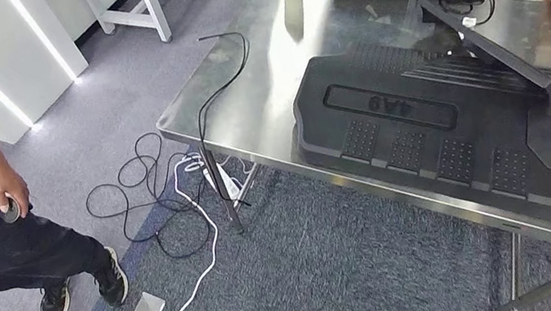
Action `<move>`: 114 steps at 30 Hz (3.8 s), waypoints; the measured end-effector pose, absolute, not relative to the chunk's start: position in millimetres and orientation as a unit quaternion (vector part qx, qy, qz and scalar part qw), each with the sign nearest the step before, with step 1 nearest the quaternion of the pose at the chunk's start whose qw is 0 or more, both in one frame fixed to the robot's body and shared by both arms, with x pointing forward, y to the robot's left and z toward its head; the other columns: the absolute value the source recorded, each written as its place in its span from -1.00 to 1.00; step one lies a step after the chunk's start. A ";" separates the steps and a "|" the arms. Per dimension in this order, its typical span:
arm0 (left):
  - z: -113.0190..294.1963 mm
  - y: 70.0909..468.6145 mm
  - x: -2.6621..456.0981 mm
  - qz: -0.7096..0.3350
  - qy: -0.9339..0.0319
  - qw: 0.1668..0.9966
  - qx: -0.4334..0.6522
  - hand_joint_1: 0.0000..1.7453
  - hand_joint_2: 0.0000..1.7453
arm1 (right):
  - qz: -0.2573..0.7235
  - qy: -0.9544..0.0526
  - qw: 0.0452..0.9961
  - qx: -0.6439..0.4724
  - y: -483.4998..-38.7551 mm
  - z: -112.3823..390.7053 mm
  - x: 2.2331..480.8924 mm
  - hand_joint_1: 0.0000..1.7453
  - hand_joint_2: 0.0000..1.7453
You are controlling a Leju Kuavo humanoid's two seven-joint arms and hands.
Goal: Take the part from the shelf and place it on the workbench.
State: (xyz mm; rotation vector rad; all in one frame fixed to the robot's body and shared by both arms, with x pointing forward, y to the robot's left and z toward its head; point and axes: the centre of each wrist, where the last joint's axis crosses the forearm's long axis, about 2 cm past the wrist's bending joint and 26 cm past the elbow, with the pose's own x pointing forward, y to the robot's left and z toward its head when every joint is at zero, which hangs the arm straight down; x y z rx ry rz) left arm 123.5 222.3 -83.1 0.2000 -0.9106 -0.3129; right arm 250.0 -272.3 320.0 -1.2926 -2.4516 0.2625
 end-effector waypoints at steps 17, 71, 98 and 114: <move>-83.4 222.1 122.6 -0.148 -0.439 0.881 0.092 -1.00 -1.00 | 0.087 -0.865 0.180 -0.460 -273.3 322.3 250.5 -1.00 1.00; -83.9 221.8 120.5 -0.143 -0.440 0.882 0.092 -1.00 -1.00 | 0.079 -0.867 0.182 -0.458 -271.6 327.3 252.9 -1.00 1.00; -84.1 221.6 120.0 -0.139 -0.439 0.883 0.090 -1.00 -1.00 | 0.085 -0.864 0.184 -0.460 -268.7 322.4 251.9 -1.00 1.00; -84.4 221.8 119.1 -0.139 -0.438 0.883 0.090 -1.00 -1.00 | 0.085 -0.865 0.185 -0.459 -267.6 322.1 251.9 -1.00 -0.50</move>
